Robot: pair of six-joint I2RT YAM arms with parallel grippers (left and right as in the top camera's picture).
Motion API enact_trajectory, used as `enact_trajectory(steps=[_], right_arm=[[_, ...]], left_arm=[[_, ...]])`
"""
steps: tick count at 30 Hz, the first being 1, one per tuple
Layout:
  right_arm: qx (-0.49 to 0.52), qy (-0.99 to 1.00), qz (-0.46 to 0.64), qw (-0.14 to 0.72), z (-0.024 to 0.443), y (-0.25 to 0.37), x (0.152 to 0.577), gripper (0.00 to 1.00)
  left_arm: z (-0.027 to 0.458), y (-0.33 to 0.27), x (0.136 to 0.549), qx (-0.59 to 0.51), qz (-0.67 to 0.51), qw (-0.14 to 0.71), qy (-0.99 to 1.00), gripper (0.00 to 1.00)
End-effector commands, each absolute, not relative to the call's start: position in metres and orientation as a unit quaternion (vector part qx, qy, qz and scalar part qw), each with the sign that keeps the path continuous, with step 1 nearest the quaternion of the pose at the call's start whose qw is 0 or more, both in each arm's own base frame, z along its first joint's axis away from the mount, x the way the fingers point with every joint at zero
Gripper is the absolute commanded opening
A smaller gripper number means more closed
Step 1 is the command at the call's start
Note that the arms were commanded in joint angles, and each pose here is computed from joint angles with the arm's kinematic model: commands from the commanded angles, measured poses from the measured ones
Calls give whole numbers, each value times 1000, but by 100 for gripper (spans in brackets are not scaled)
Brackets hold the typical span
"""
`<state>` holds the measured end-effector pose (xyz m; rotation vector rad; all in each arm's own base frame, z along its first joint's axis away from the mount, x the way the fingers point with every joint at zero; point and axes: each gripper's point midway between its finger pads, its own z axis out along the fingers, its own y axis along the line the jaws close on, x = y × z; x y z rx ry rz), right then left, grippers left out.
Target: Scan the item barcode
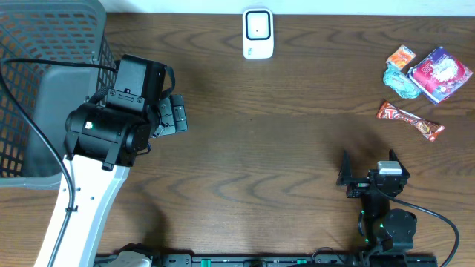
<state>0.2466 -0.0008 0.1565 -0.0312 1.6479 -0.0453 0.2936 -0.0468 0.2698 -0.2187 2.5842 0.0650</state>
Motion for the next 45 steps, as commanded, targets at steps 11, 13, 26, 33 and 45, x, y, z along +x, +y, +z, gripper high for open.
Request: enact_trajectory(steps=[11,13,26,33,45], right_arm=[[-18,733,-26,680,157,-2,246,99],[-18,733,-26,680,157,-2,246,99],[-18,733,-26,680,157,-2,246,99],[-18,733,-26,680,157,-2,246,99],[-18,733,-26,680,157,-2,246,99]], left_arm=[[271,-44,293,-80,30,272,958,98],[271,-44,293,-80,30,272,958,98],[270,-44,294,-79,31,269,959,98],[270,-42,292,-77,36,267,960,98],[261,-43,273,-81,-1,313,946,98]])
